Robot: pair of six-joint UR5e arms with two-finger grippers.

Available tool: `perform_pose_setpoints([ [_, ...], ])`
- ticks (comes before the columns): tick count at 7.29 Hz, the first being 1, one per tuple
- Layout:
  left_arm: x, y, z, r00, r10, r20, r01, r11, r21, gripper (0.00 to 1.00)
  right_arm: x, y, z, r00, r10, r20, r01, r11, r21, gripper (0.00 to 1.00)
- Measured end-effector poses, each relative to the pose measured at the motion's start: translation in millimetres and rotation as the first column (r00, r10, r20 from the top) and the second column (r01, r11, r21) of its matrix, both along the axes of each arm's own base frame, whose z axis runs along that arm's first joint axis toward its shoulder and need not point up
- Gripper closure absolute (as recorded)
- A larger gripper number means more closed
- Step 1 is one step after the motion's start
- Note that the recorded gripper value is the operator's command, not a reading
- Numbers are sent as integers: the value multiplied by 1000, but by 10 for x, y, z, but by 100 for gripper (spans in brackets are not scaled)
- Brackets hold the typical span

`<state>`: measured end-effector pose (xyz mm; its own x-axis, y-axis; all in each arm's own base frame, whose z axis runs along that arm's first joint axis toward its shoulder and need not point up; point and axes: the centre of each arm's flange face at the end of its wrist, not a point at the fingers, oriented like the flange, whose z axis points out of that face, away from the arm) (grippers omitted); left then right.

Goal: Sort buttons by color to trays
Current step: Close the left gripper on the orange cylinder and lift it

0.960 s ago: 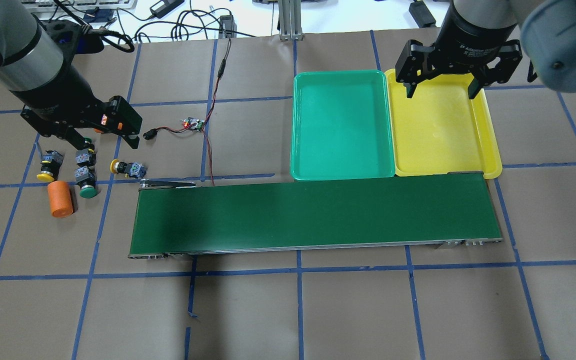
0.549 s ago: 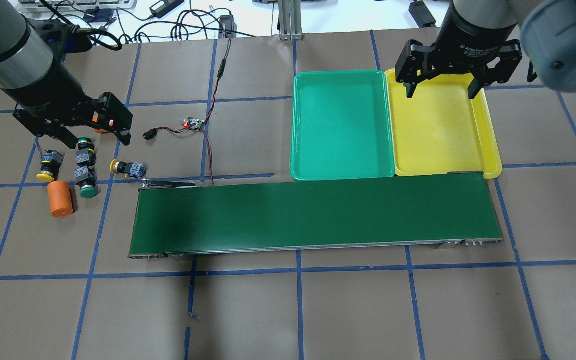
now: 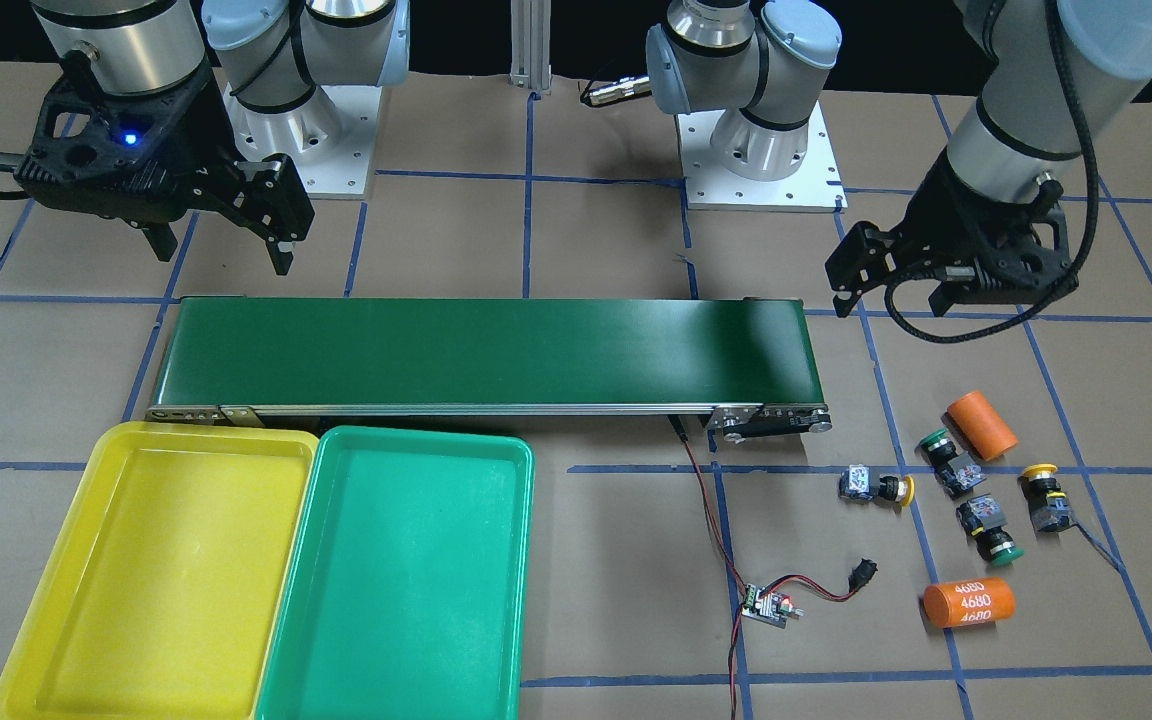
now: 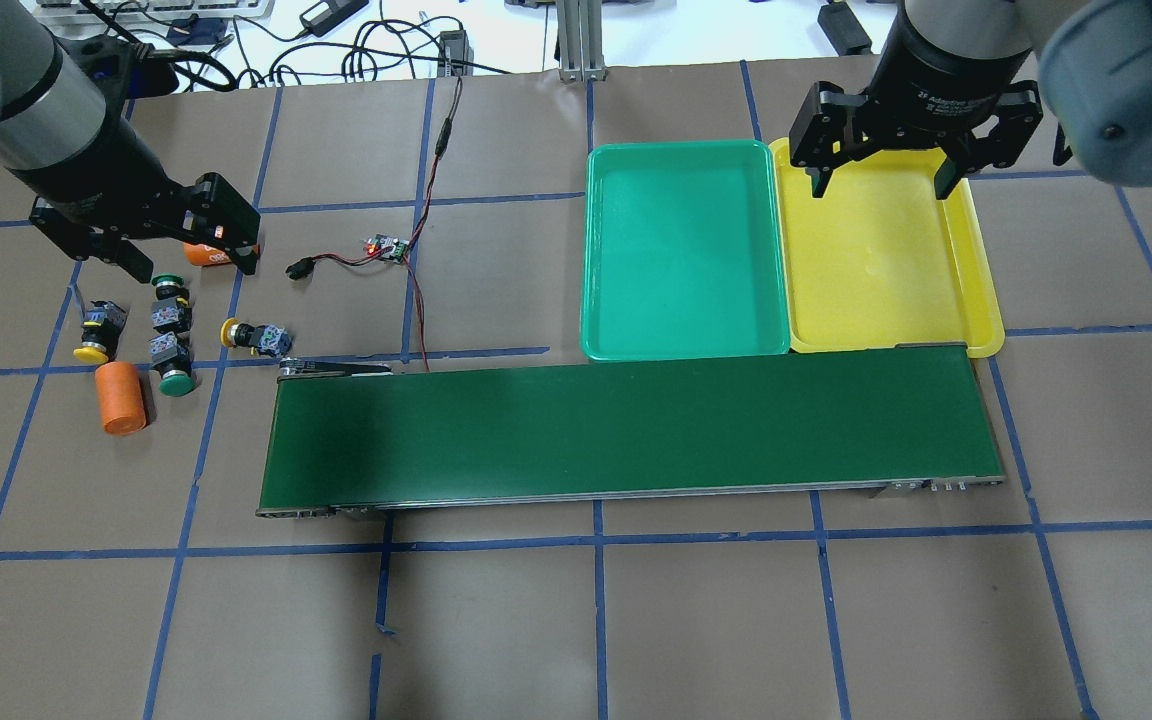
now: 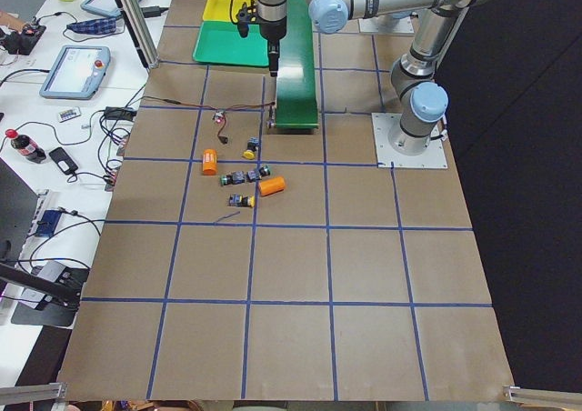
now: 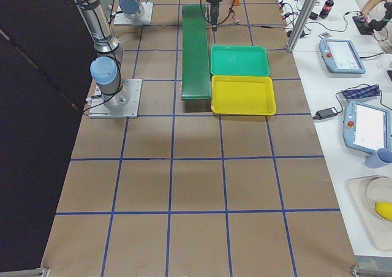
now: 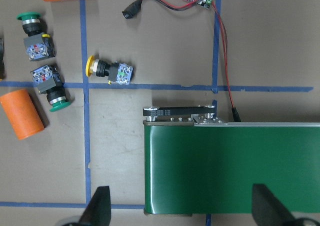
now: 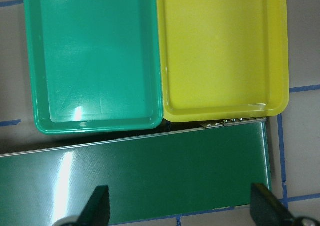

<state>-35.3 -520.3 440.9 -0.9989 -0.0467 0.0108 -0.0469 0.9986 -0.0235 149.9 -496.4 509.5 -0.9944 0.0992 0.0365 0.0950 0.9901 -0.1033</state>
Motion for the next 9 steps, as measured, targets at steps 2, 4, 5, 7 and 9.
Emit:
perform_pose_setpoints([
  [2,347,-417,-345,1000,23,9,-23,999,-36,0,6,6,5,1000,2,0,-2,1000,-1,0],
  [4,812,-980,-883,1000,12,28,-9,995,-97,0,8,8,4,1000,3,0,-3,1000,-1,0],
  [5,987,-1272,-1098,999,-10,42,15,993,-118,0,8,8,5,1000,3,0,-3,1000,-1,0],
  [7,1251,-1760,-1462,998,-27,51,33,992,-119,0,8,5,2,1000,4,0,-4,1000,0,0],
  [9,1405,-1999,-1943,999,-30,36,33,996,-77,0,8,2,-6,1000,5,0,-5,1000,1,0],
])
